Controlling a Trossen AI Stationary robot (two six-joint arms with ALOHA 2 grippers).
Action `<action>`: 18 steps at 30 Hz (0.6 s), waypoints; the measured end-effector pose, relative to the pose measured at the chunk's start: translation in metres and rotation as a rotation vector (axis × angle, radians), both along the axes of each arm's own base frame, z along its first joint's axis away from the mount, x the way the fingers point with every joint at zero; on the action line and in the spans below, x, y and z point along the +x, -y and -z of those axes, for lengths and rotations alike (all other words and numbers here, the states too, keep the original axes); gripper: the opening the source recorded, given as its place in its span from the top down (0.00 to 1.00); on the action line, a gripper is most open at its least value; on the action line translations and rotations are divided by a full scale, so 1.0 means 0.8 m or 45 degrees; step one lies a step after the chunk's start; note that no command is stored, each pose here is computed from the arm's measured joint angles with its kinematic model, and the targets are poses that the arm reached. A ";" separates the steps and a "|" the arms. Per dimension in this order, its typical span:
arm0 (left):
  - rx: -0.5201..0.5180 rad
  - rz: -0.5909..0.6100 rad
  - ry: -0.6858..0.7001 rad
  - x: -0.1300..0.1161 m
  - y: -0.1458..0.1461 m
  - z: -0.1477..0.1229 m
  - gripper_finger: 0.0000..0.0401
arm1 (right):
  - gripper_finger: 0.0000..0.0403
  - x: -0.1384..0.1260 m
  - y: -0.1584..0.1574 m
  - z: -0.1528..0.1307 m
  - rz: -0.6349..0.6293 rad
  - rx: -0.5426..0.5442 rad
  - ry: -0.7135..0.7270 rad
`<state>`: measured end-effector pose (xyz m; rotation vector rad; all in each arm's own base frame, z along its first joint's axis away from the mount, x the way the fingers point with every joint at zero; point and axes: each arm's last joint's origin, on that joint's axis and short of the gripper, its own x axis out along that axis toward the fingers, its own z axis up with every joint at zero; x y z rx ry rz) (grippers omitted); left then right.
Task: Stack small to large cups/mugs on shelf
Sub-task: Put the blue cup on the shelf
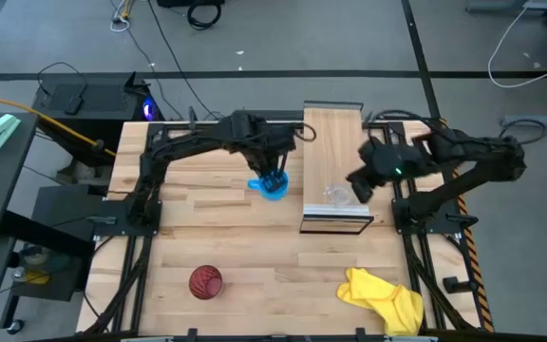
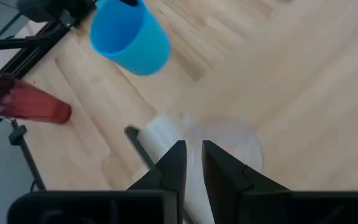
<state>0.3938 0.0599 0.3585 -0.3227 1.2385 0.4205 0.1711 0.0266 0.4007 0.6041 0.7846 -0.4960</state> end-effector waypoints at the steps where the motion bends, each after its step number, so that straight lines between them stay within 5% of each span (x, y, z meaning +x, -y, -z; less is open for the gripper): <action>1: 0.001 0.008 -0.004 0.001 0.010 0.000 0.97 | 0.86 -0.006 -0.008 0.000 0.001 0.009 -0.001; 18: -0.080 0.039 0.073 0.014 0.185 0.020 0.97 | 0.87 -0.041 -0.191 0.068 0.017 0.098 -0.271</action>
